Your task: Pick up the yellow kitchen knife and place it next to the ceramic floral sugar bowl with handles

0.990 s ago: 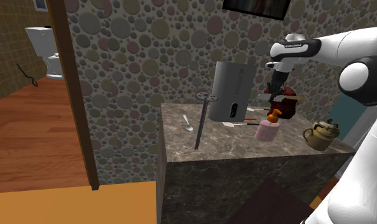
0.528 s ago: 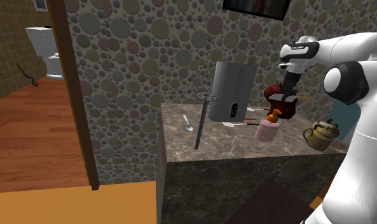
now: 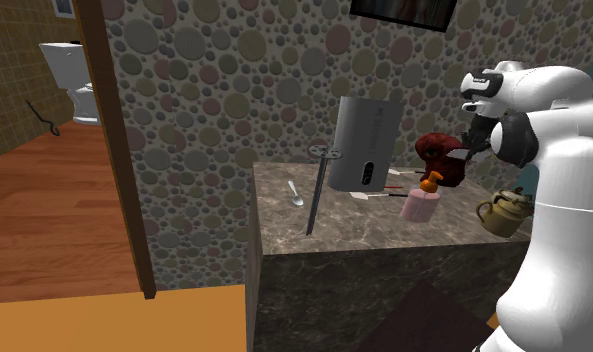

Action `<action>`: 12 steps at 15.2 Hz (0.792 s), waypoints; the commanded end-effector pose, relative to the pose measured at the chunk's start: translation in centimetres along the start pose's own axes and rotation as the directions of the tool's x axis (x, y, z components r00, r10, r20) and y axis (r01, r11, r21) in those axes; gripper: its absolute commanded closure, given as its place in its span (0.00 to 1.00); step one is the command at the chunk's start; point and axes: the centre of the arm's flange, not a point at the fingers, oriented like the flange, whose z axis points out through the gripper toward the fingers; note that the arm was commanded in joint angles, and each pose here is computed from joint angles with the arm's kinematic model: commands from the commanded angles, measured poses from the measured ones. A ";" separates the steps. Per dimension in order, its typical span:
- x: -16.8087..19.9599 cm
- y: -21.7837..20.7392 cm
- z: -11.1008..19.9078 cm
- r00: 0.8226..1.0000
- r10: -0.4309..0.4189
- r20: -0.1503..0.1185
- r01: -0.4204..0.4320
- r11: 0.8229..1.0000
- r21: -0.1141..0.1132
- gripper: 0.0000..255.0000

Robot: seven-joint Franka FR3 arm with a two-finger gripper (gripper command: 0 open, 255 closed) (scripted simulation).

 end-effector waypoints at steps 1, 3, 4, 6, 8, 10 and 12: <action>-1.5 0.4 0.6 1.000 -0.003 -0.001 0.003 1.000 0.000 1.00; -1.5 0.4 1.6 1.000 -0.003 -0.001 0.003 1.000 0.000 1.00; -1.4 0.4 2.2 1.000 -0.003 -0.001 0.003 1.000 0.000 1.00; -1.4 0.4 3.2 1.000 -0.003 -0.001 0.003 1.000 0.000 1.00; -1.4 0.4 4.3 1.000 -0.003 -0.001 0.003 1.000 0.000 1.00; -1.3 0.4 5.3 1.000 -0.003 -0.001 0.003 1.000 0.000 1.00; -1.3 0.4 6.4 1.000 -0.003 -0.001 0.003 1.000 0.000 1.00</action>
